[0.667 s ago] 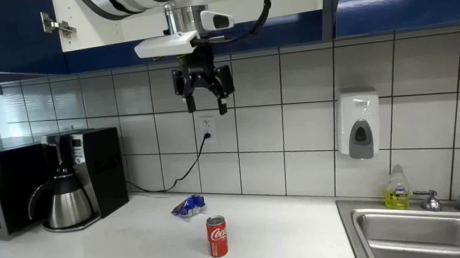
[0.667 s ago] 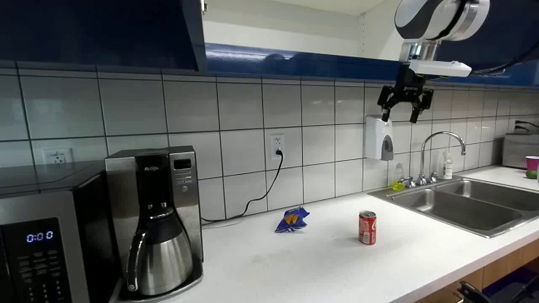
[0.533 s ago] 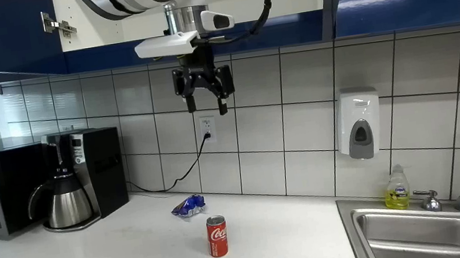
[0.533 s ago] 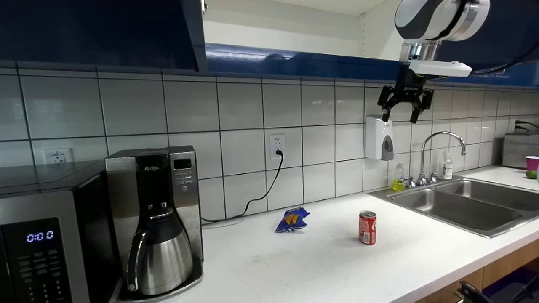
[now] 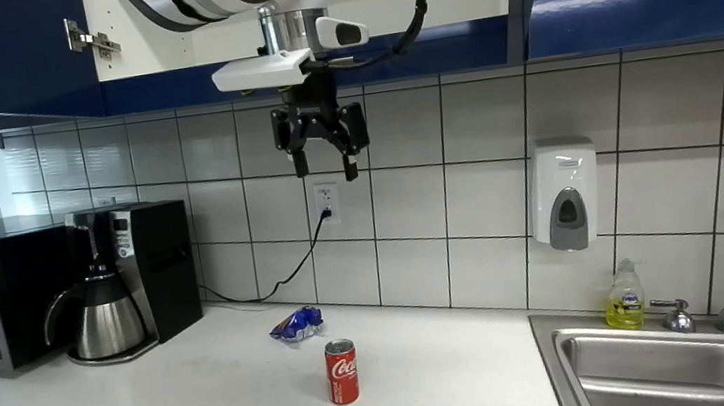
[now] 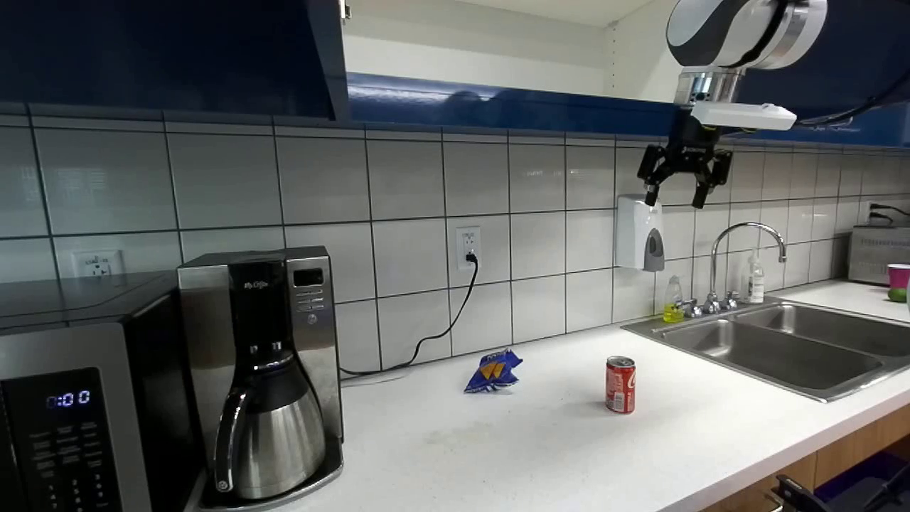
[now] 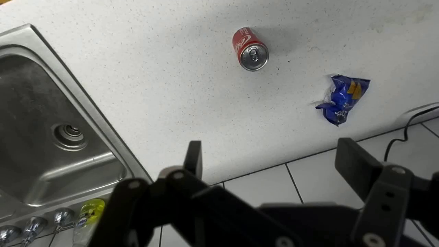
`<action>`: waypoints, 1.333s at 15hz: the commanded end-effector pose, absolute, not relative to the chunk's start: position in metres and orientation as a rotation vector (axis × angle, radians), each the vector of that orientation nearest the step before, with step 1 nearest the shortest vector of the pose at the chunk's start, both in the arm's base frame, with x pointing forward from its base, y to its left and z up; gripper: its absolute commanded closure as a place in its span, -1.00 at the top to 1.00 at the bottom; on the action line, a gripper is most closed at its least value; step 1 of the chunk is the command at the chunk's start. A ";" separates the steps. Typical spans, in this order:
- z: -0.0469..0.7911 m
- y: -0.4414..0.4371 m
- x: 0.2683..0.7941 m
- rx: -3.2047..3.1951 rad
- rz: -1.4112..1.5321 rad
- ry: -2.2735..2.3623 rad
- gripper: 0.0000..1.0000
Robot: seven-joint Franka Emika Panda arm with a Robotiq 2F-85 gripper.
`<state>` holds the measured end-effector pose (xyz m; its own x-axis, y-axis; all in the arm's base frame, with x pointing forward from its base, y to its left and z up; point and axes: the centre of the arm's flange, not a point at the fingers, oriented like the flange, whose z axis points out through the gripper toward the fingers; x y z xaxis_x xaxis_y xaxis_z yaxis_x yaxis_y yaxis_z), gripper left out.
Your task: Put the red can inside the open cabinet
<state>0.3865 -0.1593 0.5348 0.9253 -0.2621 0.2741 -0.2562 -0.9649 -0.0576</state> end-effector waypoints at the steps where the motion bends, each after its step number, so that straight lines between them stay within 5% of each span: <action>1: 0.535 -0.159 0.386 -3.062 -0.440 0.412 1.00; 20: 0.486 -0.154 0.413 -3.115 -0.325 0.373 1.00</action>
